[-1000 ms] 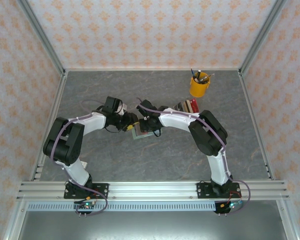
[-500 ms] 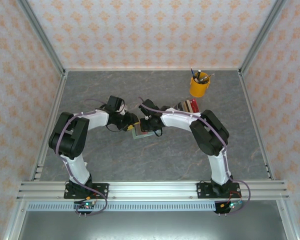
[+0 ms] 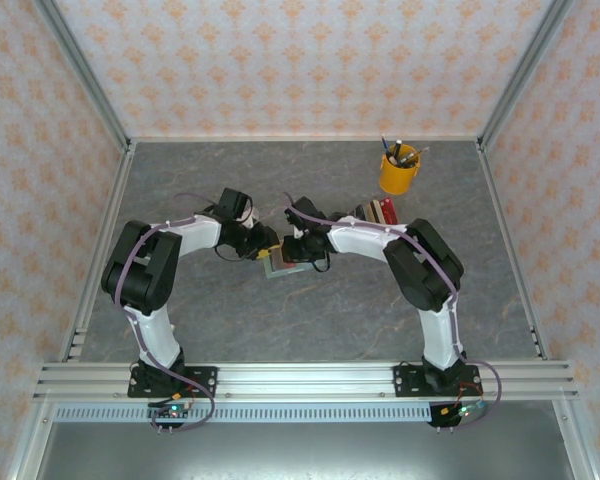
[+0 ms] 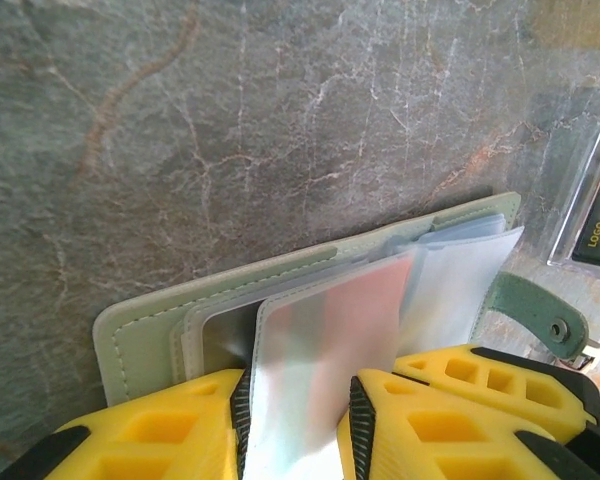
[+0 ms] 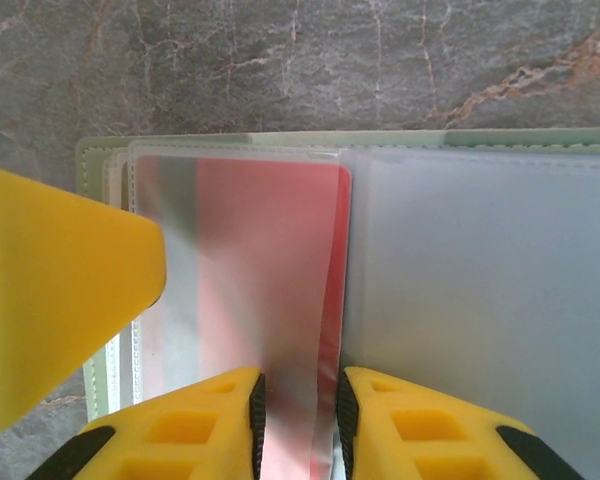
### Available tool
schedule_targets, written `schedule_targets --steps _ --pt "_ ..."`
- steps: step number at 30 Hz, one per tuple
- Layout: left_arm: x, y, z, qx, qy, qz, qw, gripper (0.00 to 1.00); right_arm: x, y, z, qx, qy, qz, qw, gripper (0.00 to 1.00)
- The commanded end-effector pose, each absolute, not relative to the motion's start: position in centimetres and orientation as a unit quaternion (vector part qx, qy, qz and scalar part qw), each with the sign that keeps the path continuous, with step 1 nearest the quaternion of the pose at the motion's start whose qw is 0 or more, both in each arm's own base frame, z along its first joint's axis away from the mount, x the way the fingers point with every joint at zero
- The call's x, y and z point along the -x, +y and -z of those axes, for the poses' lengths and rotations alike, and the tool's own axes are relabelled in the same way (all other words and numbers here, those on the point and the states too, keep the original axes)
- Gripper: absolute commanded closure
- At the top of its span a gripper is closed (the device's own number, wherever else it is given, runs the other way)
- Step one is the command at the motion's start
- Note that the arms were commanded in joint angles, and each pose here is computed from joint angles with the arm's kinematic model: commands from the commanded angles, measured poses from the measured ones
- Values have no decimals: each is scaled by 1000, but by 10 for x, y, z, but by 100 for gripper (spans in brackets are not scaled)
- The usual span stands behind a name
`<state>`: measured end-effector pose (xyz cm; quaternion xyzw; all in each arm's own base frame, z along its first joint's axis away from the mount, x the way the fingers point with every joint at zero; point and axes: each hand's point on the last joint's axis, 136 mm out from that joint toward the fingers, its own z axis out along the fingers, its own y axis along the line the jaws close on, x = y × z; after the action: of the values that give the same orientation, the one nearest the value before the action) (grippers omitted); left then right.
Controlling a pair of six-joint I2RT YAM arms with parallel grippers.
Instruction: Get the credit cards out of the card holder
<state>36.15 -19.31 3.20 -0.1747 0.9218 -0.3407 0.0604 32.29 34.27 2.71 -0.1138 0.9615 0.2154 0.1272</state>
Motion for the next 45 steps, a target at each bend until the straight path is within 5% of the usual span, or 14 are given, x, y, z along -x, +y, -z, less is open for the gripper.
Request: schedule_targets --steps 1,12,30,45 --pt "-362 -206 -43 129 920 363 72 65 -298 340 -9 129 961 -231 82 71" --pt "-365 -222 -65 94 896 423 95 68 -307 345 -69 122 932 -311 142 60" --pt "-342 -269 -96 47 883 457 94 63 -326 262 -135 4 915 -220 337 50" --pt "-350 -237 -75 83 920 369 99 67 -322 278 -120 12 931 -231 282 59"
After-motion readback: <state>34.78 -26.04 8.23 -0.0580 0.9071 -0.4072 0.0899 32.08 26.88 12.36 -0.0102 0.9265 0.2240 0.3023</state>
